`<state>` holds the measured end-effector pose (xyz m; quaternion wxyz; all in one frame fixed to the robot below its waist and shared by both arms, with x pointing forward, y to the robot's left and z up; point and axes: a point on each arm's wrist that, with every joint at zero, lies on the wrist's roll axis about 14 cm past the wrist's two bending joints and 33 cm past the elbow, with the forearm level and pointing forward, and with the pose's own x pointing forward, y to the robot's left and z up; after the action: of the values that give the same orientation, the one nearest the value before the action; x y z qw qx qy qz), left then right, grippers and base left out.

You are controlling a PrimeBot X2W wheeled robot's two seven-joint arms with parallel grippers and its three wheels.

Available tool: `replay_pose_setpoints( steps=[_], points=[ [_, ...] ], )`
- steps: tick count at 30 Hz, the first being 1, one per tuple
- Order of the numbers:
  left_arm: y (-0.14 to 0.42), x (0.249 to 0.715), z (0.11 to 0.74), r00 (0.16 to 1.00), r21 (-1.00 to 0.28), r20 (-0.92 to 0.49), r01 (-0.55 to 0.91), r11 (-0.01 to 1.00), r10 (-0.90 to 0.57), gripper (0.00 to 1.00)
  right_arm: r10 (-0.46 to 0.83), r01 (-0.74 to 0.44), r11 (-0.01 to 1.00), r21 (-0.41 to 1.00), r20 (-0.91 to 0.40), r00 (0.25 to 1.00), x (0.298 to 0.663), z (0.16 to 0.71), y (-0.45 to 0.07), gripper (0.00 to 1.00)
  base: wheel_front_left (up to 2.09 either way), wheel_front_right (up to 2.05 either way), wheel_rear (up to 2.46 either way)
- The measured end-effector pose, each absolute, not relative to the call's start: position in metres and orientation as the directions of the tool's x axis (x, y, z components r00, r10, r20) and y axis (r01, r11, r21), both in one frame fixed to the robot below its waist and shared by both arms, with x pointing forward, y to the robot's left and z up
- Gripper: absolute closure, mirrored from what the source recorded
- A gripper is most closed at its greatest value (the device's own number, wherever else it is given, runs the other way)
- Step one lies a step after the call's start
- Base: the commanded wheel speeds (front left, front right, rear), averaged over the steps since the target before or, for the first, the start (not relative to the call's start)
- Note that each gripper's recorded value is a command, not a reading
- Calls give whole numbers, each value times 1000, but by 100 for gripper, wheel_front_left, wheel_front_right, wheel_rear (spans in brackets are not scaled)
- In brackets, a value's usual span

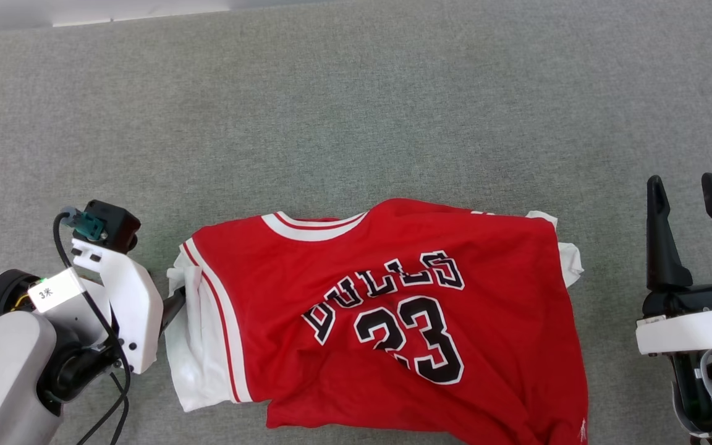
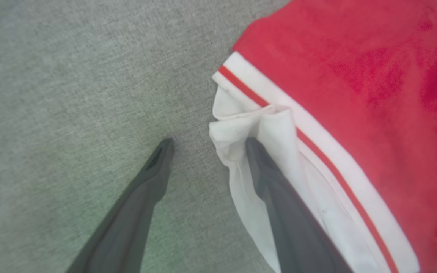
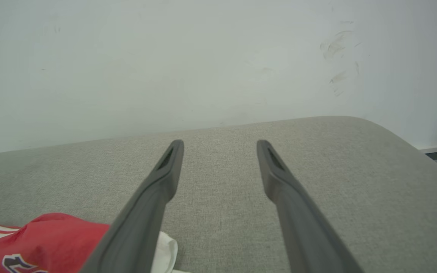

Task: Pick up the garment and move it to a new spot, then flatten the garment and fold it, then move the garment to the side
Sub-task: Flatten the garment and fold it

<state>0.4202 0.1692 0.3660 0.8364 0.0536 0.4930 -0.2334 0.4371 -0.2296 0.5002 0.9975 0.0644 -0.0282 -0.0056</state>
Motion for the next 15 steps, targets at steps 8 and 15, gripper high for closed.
replay_pose_setpoints(
  steps=[8,15],
  points=[
    [159,413,360,390,-176,-843,451,875,-370,100,-21,14,993,120,58,998,436,501,-232,0,0,0,0],
    [175,412,378,530,-156,-772,378,912,-352,100,-15,9,995,97,60,998,430,512,-234,0,0,0,0]
  ],
)
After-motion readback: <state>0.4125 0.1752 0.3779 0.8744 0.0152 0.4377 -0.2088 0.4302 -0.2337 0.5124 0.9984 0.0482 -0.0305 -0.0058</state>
